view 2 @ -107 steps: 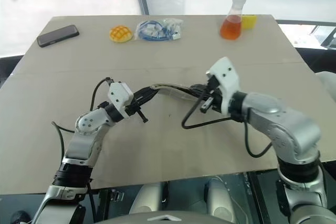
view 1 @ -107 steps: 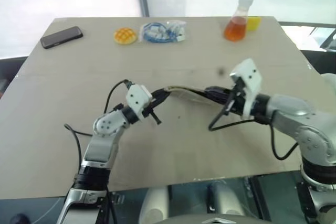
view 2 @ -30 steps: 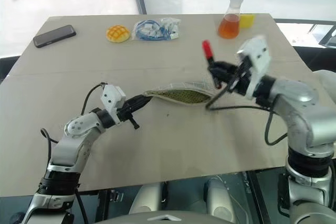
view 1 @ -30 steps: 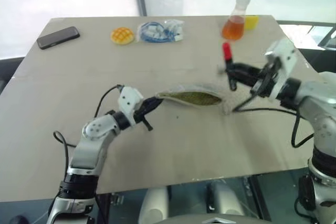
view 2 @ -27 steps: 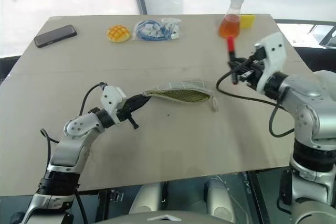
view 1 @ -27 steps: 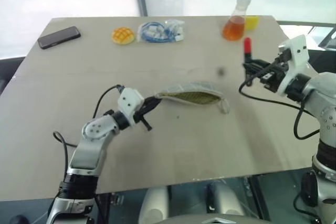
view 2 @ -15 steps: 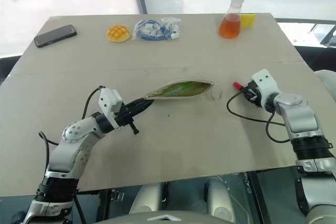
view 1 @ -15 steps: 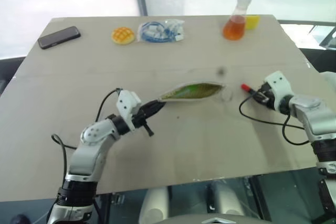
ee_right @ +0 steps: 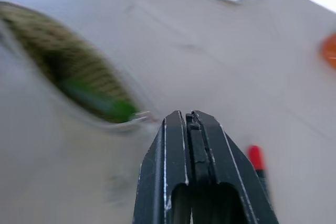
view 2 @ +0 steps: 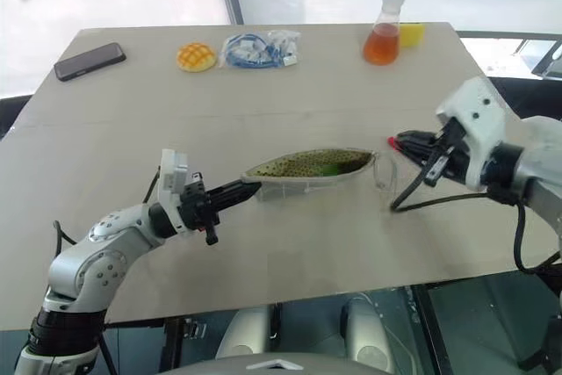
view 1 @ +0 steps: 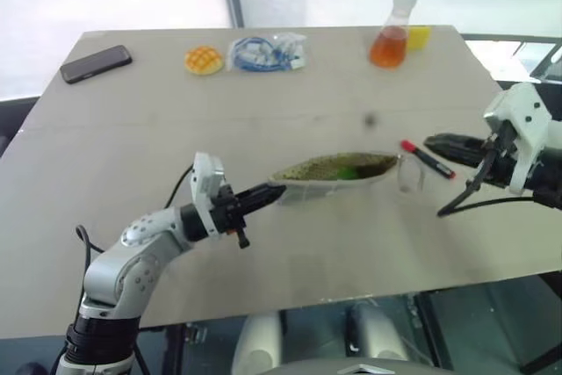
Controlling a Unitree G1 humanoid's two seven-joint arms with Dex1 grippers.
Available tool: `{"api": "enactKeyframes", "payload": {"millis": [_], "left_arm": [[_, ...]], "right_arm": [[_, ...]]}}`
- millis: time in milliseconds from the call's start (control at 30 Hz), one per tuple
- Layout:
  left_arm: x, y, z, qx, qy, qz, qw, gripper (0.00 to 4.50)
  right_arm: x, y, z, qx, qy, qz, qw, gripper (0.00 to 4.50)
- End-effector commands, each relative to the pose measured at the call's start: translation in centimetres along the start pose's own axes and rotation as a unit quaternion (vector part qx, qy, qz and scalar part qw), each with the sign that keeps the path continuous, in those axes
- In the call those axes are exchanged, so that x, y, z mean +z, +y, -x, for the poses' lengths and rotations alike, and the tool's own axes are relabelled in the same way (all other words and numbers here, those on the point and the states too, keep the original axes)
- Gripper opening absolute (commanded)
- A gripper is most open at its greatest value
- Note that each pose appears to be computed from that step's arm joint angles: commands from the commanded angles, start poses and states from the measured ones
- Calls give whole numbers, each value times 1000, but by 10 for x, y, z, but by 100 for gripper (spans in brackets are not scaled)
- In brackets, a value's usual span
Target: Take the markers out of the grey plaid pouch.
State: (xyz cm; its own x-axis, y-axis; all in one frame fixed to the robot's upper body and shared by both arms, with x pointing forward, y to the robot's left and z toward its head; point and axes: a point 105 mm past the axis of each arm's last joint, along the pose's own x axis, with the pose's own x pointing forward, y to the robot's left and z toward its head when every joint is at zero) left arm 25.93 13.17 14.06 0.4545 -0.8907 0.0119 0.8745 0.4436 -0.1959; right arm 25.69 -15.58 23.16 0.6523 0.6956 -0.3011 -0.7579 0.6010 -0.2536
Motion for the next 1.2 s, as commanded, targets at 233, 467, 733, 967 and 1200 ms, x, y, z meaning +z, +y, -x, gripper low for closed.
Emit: {"api": "enactKeyframes", "payload": {"millis": [233,467,733,967,1200], "left_arm": [[-5,-12,-7,-36,5,-13,999,0],[-15,-13,-6,-36,-1,6,999,0],[-18,-13,-4,-31,-7,29,999,0],[-20,-26,-18,-55,-3,53,997,0],[-17,-27,-22,-58,-2,49,997,0]], "right_arm": [[-18,39,-81,75,22,-11,997,5],[-51,57,-126,142,88,190,967,57],[-59,56,-148,145,85,352,921,262],[-54,51,-176,93,55,393,913,262],[-79,50,-206,82,74,361,926,210]]}}
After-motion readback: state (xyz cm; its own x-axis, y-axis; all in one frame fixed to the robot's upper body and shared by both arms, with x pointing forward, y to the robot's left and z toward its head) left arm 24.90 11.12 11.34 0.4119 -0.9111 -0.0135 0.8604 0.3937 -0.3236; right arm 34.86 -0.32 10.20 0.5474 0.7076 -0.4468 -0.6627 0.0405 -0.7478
